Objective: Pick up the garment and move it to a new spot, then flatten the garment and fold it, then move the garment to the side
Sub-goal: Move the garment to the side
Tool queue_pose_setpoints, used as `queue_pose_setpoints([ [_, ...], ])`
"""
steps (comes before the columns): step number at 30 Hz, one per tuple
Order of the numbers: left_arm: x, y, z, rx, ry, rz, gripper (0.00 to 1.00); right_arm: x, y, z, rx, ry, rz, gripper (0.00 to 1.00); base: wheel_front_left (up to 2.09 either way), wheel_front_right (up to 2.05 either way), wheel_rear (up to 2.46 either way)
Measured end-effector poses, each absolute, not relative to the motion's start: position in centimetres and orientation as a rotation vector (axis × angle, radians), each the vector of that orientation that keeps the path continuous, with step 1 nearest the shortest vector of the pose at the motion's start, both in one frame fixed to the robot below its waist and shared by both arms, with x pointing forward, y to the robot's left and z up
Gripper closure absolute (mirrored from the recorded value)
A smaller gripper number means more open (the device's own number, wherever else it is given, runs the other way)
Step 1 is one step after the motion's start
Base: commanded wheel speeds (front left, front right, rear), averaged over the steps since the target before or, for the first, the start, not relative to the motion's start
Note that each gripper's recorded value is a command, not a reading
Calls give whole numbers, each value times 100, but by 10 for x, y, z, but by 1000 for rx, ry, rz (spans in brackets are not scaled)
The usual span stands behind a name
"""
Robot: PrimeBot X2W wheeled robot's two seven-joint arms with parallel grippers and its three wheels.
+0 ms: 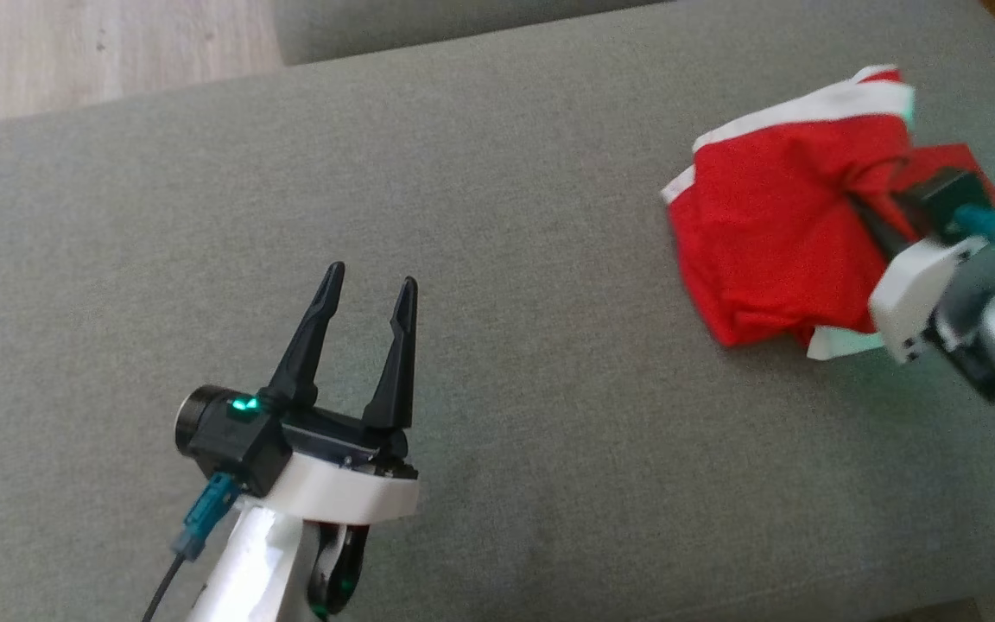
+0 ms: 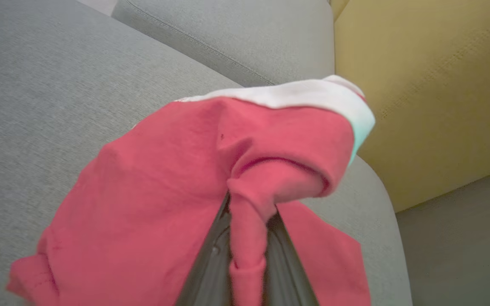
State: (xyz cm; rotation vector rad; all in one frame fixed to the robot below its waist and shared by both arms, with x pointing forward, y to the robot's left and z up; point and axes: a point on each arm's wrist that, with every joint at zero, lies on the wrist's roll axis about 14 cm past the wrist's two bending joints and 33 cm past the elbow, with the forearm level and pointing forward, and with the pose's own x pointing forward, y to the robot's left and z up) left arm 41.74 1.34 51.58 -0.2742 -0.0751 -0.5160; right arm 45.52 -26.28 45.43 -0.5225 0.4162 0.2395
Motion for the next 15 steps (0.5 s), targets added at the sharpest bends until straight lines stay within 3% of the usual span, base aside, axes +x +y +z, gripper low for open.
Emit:
queue_pose_setpoints([
  [15, 431, 18, 501, -281, -46, -501, 0, 459, -323, 450, -561, 532, 122, 100, 0, 0, 0],
])
